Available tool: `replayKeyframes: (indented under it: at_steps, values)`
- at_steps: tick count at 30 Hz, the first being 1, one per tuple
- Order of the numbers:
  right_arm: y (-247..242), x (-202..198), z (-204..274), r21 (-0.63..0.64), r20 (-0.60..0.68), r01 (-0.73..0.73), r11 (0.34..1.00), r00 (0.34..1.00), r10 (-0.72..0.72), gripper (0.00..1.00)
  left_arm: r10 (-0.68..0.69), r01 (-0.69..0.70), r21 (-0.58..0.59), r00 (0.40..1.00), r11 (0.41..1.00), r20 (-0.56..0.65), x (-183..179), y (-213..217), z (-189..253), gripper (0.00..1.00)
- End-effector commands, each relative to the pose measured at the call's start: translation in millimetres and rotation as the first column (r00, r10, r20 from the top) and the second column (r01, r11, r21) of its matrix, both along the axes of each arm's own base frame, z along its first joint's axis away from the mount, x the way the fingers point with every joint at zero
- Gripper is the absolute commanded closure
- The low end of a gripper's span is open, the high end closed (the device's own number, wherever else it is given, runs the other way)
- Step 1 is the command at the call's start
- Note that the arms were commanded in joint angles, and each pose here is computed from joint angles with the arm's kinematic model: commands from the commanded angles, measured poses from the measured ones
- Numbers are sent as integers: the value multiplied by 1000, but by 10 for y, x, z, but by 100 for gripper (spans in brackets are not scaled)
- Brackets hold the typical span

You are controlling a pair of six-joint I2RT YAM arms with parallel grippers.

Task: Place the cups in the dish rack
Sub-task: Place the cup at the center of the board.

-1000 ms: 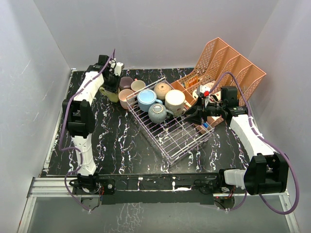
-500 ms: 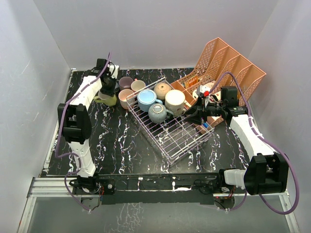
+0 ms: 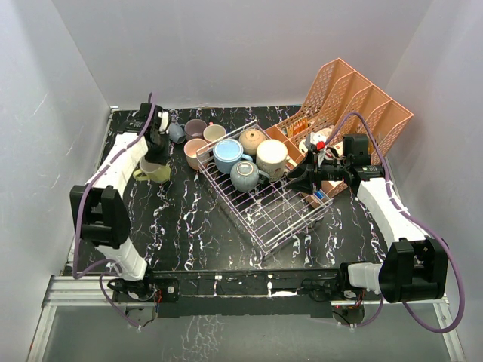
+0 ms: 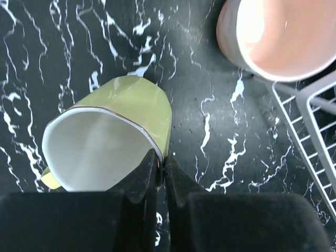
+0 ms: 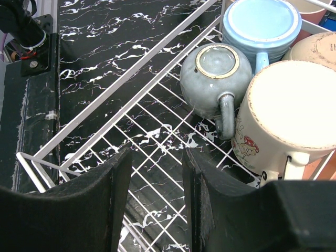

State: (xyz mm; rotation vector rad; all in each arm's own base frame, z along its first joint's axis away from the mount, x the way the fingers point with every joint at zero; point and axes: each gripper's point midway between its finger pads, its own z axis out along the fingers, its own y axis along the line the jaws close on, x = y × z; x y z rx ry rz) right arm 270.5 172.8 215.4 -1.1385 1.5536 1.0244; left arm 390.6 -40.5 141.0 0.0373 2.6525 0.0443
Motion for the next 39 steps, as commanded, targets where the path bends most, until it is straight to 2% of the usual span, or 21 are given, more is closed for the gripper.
replayKeyframes:
  at_steps: [1,16,22,28,33,36,39]
  values:
    - [-1,68,102,6,58,-6,1000,998,5,55,56,-56,-9,997,998,53,-204,9,214,100]
    - [-5,72,95,2,59,0,1000,998,0,55,22,-23,-29,999,999,-31,-406,-161,-143,100]
    - [-9,77,101,0,62,2,1000,998,-2,55,1,-3,-35,999,999,-54,-477,-183,-188,80]
    - [-6,68,112,1,67,0,1000,998,0,55,-49,50,-52,999,997,7,-505,-209,2,62]
    - [-8,68,109,0,67,1,1000,998,-1,55,-244,255,-93,963,962,119,-529,-384,247,50]
    - [-7,66,108,0,66,1,1000,998,-1,55,-339,357,-52,917,933,213,-513,-416,362,36]
    - [-7,68,100,0,65,0,1000,998,0,55,-399,409,12,882,912,251,-558,-365,375,24]
